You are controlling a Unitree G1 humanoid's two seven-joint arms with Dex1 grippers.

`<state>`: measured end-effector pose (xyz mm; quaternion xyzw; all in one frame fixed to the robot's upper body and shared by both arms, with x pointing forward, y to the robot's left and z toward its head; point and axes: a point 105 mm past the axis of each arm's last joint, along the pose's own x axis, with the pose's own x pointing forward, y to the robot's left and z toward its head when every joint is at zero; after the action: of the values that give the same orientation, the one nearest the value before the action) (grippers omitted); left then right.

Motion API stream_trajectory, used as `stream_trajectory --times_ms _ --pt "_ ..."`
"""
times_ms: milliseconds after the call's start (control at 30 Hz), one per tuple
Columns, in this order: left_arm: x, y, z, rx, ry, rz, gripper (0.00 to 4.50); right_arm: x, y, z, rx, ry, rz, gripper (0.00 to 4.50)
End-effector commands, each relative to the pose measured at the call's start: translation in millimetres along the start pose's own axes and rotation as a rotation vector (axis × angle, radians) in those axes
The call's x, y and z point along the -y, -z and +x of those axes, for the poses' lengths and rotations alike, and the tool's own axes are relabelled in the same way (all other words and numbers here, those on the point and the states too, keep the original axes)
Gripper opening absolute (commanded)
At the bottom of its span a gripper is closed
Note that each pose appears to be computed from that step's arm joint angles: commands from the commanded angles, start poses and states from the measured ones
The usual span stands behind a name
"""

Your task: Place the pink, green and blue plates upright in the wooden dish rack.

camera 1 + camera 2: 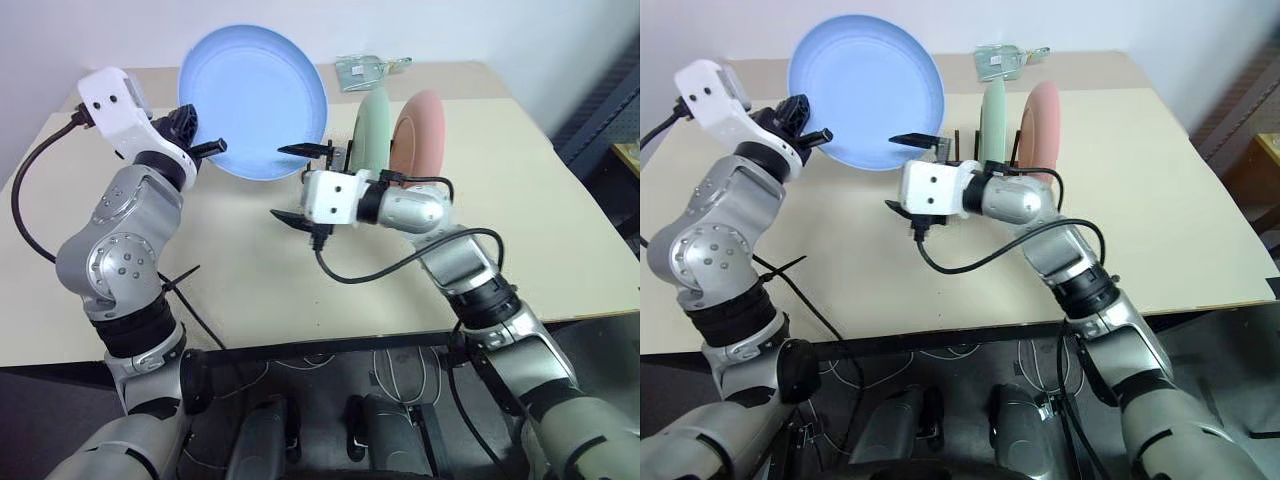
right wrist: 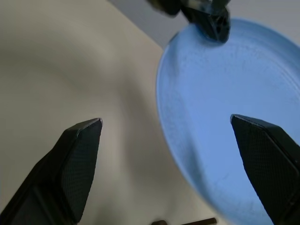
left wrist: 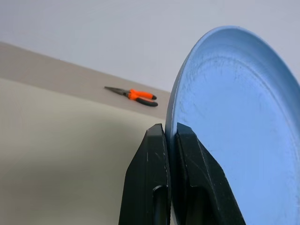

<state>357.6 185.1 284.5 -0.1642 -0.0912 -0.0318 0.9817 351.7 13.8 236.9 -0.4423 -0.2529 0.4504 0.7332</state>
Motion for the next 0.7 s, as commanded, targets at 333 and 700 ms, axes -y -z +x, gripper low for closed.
stream_trajectory --times_ms 333,700 --pt "14.4 -14.3 -11.1 0.037 0.042 -0.007 0.00 17.8 -2.6 18.3 0.032 0.074 -0.209 0.52" --pt "-75.0 -101.8 -20.6 0.418 -0.293 -0.085 2.74 32.9 -20.6 5.6 0.116 0.147 -0.135 0.00"
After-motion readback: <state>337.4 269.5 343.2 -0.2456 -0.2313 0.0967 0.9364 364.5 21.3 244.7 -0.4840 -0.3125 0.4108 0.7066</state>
